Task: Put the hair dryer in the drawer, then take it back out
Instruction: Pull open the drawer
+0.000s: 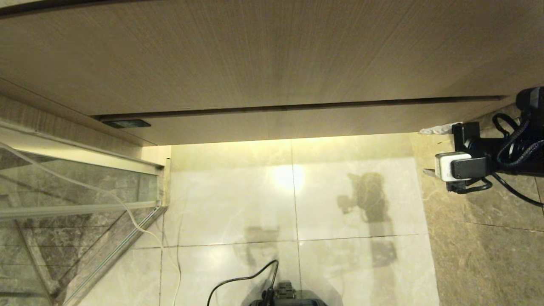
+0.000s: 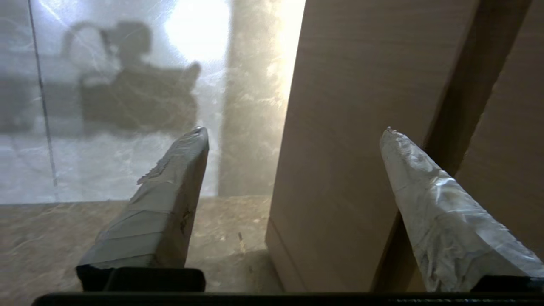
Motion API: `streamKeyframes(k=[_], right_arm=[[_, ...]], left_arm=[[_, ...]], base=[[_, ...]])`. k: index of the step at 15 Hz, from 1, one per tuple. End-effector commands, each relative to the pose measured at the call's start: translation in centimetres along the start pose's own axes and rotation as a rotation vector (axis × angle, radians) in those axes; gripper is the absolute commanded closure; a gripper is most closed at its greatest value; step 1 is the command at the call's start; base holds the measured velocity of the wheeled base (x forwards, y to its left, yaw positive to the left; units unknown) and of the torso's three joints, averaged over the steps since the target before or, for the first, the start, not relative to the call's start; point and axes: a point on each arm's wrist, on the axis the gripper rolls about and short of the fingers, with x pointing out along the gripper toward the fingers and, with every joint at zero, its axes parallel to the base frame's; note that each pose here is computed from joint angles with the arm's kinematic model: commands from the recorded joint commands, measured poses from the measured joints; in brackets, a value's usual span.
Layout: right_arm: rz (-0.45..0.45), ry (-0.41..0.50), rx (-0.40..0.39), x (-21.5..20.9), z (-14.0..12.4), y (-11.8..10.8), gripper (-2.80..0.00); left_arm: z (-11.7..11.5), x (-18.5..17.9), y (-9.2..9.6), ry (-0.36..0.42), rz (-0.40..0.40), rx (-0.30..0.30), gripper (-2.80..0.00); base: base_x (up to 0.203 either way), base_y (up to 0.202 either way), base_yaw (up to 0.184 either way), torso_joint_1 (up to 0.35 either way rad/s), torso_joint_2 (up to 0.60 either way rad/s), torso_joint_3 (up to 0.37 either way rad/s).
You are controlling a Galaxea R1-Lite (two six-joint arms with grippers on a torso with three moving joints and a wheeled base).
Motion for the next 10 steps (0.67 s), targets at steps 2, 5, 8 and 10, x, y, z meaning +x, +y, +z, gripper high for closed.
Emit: streamKeyframes(k=[2,5,8,10], right_arm=[[0.002,0.051,0.071,0.4,1.8,0.5,-2.80],[0.005,0.076,0.189,1.0,3.8,0.6,-2.80],[-0.042,0.062,0.244,2.3,4.3,0.3,-2.80],[-0.037,0.070,0.273,2.8,4.2,0.4,-2.80]], left_arm=[[-1.1,0.1,0.0,0.038,0.002,0.000,-2.80],[-1.1,0.1,0.0,0.038,0.002,-0.001,-2.80],[-1.1,0.1,0.0,0.038,0.002,0.000,-2.80],[-1.1,0.1,0.0,0.038,0.002,0.000,-2.80]], base=[[0.000,0.000,0.000,0.000,0.00,0.000],[0.000,0.000,0.000,0.000,0.00,0.000],[0.000,0.000,0.000,0.000,0.00,0.000],[0.000,0.000,0.000,0.000,0.00,0.000]])
